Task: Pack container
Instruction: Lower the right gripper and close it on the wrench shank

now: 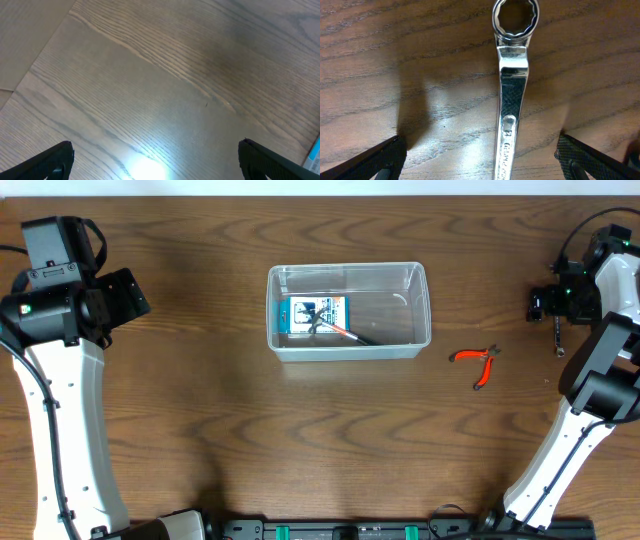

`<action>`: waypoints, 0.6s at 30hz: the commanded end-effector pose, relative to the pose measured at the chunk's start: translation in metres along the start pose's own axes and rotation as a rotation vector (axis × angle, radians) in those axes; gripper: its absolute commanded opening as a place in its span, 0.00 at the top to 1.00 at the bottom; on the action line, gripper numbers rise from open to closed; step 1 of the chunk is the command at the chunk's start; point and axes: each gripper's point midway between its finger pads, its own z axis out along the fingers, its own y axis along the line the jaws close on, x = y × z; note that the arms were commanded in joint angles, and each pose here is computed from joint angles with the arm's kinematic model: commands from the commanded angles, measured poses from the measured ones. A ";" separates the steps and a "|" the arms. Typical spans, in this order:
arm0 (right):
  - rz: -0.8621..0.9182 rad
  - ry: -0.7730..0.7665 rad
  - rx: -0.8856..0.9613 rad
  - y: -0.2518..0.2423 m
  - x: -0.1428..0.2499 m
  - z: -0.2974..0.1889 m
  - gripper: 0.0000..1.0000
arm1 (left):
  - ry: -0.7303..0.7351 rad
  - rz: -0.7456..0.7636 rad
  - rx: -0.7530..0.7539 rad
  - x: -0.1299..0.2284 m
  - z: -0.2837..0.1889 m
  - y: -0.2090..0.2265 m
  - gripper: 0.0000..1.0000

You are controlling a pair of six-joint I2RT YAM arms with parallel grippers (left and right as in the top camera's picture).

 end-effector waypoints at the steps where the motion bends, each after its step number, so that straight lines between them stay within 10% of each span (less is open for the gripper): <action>1: -0.015 -0.014 -0.005 0.003 -0.006 0.001 0.01 | -0.003 0.013 -0.018 -0.001 0.000 0.004 0.02; 18: -0.015 -0.061 0.009 0.000 -0.017 0.001 0.01 | -0.003 0.013 -0.018 -0.001 0.000 0.004 0.02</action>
